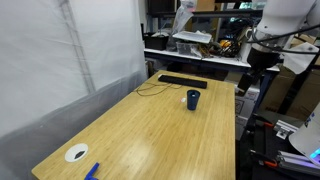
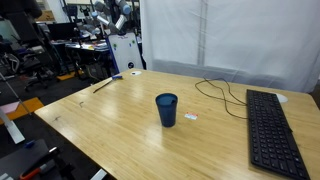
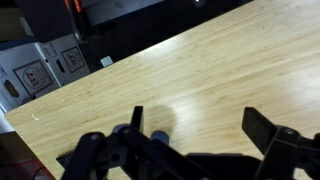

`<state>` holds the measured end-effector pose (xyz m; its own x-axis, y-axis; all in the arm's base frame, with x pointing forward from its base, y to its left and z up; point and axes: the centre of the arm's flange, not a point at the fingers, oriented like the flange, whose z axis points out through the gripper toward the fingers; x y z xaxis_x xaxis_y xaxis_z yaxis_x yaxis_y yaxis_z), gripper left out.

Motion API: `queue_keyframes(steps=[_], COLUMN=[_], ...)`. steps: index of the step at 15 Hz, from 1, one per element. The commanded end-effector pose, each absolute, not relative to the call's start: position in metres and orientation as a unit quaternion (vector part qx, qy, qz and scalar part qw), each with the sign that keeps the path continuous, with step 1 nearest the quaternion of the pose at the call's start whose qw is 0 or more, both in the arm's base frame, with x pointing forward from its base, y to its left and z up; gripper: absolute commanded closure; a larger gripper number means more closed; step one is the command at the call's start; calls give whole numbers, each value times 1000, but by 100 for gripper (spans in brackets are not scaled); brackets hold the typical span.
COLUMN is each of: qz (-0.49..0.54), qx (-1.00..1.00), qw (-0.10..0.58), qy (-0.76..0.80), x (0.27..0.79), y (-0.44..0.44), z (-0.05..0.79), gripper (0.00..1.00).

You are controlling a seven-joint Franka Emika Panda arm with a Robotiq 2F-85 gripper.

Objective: Move the cup to the left

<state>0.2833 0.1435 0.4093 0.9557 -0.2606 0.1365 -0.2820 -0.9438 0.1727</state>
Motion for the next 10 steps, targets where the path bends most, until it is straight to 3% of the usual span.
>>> queue_keyframes(steps=[1,7,10], qz=[76,79,79], qx=[976,952,954], qw=[68,52,49], qy=[-192,-291,-284], x=[305,343,332], y=[131,93,90], z=[420,432,428], gripper=[0,0,0])
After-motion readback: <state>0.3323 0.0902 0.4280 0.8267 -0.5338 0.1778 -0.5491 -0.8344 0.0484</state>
